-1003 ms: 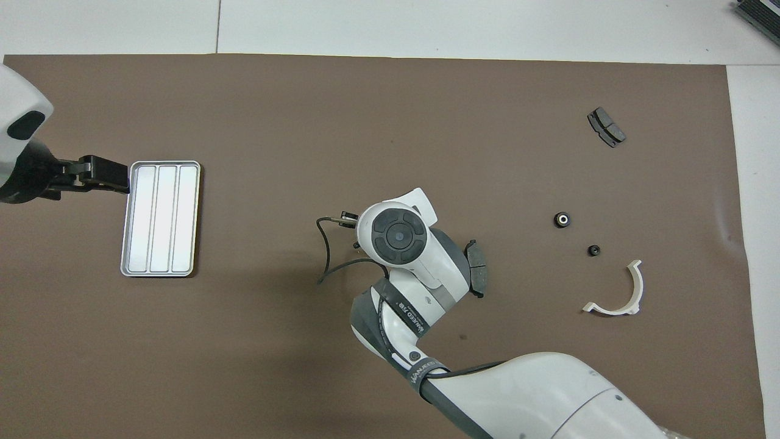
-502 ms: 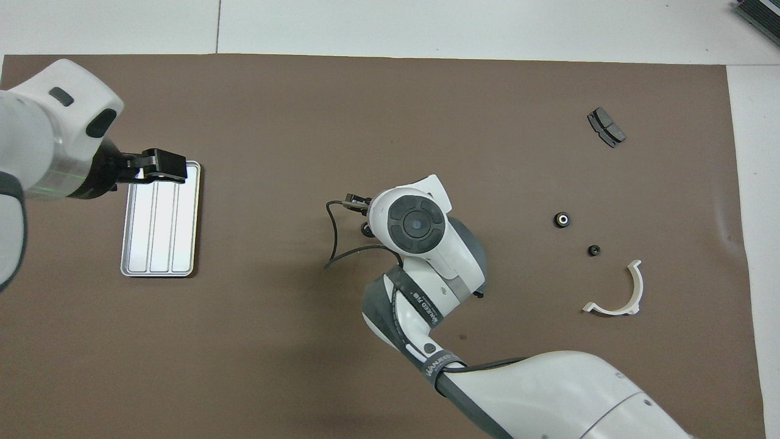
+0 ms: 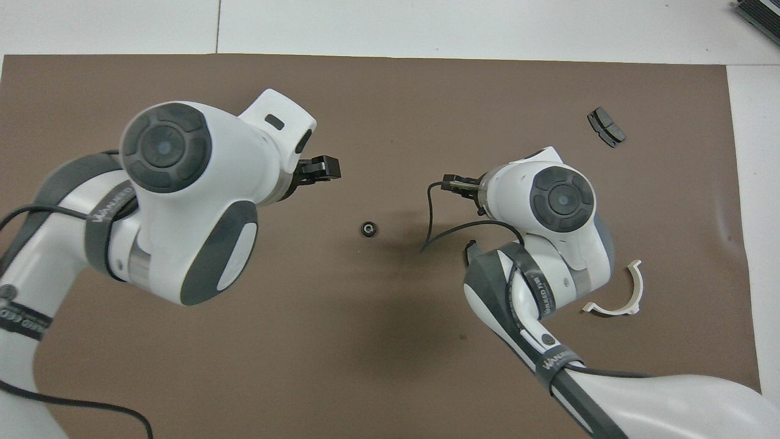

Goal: Pick bearing gear from pile to tray
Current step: 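Lower the left gripper onto the gear and close it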

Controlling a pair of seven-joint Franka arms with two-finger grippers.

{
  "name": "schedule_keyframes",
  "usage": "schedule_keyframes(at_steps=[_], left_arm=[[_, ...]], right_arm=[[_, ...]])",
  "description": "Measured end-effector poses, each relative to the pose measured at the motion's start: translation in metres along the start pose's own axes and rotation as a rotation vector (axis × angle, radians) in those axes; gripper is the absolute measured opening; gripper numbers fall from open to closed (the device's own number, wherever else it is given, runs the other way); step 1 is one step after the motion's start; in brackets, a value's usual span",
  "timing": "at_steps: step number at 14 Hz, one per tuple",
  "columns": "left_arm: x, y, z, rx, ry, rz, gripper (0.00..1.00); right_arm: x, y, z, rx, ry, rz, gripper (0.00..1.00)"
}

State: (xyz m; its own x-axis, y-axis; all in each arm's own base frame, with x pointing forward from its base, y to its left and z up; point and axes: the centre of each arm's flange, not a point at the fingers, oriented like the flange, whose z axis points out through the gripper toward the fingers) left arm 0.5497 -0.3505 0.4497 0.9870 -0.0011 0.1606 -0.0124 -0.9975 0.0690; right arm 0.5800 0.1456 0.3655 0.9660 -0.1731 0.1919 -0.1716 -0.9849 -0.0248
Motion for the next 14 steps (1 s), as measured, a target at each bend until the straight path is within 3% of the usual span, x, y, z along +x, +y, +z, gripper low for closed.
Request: schedule_keyframes(at_steps=[4, 9, 14], left_arm=[[-0.007, 0.040, 0.069, 0.030, 0.022, 0.051, 1.00], [-0.019, 0.033, 0.121, 0.036, 0.050, 0.095, 1.00], [-0.045, 0.033, 0.150, 0.038, 0.025, 0.125, 1.00]], right_arm=[[0.011, 0.077, 0.021, -0.034, -0.043, -0.091, 1.00], [0.007, 0.110, 0.044, -0.025, -0.099, -0.163, 1.00], [0.003, 0.120, 0.065, -0.021, -0.136, -0.190, 1.00]])
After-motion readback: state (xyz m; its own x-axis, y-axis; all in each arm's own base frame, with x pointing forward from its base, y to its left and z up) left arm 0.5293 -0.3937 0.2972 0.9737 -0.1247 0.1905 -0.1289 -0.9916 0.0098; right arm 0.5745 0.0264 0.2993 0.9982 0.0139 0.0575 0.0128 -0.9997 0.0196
